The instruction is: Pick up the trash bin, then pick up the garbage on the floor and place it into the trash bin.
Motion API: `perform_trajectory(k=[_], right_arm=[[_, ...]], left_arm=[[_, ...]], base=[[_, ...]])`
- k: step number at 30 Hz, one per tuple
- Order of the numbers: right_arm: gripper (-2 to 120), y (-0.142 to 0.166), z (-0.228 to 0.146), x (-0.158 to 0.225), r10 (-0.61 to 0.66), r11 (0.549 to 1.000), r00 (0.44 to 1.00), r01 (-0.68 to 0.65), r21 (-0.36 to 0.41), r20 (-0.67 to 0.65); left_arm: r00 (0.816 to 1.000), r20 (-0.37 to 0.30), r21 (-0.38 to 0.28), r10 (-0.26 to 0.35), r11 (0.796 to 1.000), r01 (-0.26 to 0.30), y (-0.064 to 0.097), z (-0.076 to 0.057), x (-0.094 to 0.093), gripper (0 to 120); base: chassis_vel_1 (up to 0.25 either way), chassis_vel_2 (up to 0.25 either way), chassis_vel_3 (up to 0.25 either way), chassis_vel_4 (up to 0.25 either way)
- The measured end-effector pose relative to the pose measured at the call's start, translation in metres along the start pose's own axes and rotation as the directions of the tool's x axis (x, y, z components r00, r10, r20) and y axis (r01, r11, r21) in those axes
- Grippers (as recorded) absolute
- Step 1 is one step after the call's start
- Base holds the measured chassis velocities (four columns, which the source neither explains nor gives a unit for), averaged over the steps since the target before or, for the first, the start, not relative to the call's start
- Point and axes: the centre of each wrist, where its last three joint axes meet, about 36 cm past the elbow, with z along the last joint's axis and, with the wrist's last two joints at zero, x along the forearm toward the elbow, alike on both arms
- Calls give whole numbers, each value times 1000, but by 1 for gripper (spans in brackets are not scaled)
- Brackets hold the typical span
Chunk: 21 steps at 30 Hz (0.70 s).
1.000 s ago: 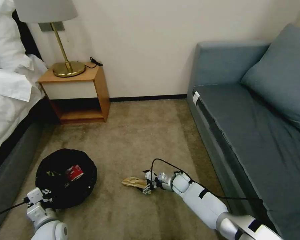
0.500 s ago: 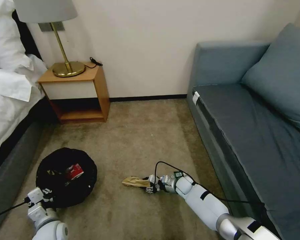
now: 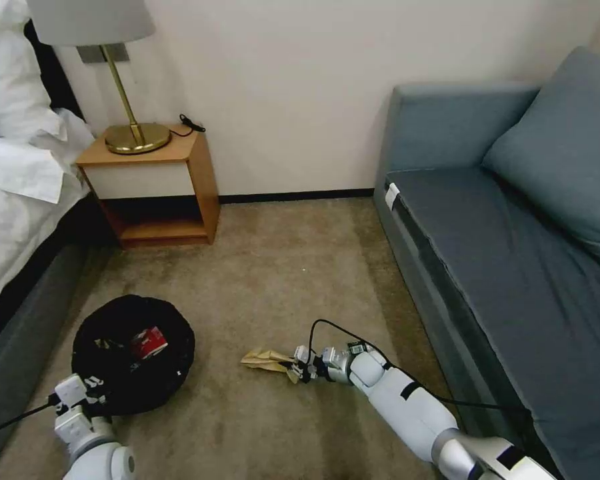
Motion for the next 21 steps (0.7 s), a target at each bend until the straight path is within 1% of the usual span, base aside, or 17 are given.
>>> perform_trajectory(k=[1, 2, 3, 4, 5, 6, 7, 8, 9, 10, 11, 14, 15, 19, 21], right_arm=[[0, 1, -7, -3, 19, 1000, 1000, -19, -5, 20], [0, 7, -28, -11, 92, 995, 992, -89, -35, 91], [0, 11, -42, -18, 132, 990, 982, -125, -58, 136], [0, 15, -55, -24, 161, 985, 971, -148, -82, 178], [0, 15, -55, -24, 161, 985, 971, -148, -82, 178], [0, 23, -73, -33, 187, 979, 955, -163, -118, 230], [0, 25, -79, -36, 194, 977, 950, -166, -131, 245], [0, 38, -102, -46, 211, 969, 930, -158, -189, 302], [0, 48, -120, -53, 209, 964, 917, -135, -228, 340], [0, 48, -120, -53, 209, 964, 917, -135, -228, 340], [0, 55, -129, -57, 205, 962, 911, -120, -246, 357], [0, 88, -165, -71, 176, 947, 888, -35, -320, 424], [0, 88, -165, -71, 176, 947, 888, -35, -320, 424], [0, 126, -195, -83, 119, 924, 867, 81, -375, 483], [0, 132, -199, -85, 108, 920, 865, 100, -379, 491]], left_arm=[[1000, 0, -1, 2, 1000, -2, 0, 0, 0, 1], [1000, 3, -5, 9, 1000, -9, -1, 0, 1, 1], [1000, 5, -7, 14, 1000, -14, -2, 0, 2, 1], [1000, 6, -10, 19, 1000, -19, -2, 0, 2, 1], [1000, 6, -10, 19, 1000, -19, -2, 0, 2, 1], [1000, 7, -13, 23, 1000, -22, -3, 0, 2, 1], [1000, 7, -14, 24, 1000, -23, -3, 0, 2, 1], [1000, 8, -15, 26, 1000, -26, -4, 0, 2, 1], [1000, 10, -15, 29, 999, -29, -5, 0, 3, 1], [1000, 10, -15, 29, 999, -29, -5, 0, 3, 1], [999, 11, -14, 31, 999, -31, -6, -1, 3, 1], [999, 13, -11, 41, 999, -41, -9, -2, 5, 1], [999, 13, -11, 41, 999, -41, -9, -2, 5, 1], [998, 18, -5, 52, 999, -52, -13, -4, 8, 1], [998, 18, -4, 55, 998, -55, -14, -4, 8, 1]], base=[[0, 0, 0, 0], [0, 0, 0, 0], [0, 0, 0, 0], [0, 0, 0, 0], [0, 0, 0, 0], [0, 0, 0, 0], [0, 0, 0, 0], [0, 0, 0, 0], [0, 0, 0, 0], [0, 0, 0, 0], [0, 0, 0, 0], [0, 0, 0, 0], [0, 0, 0, 0], [0, 0, 0, 0], [0, 0, 0, 0]])
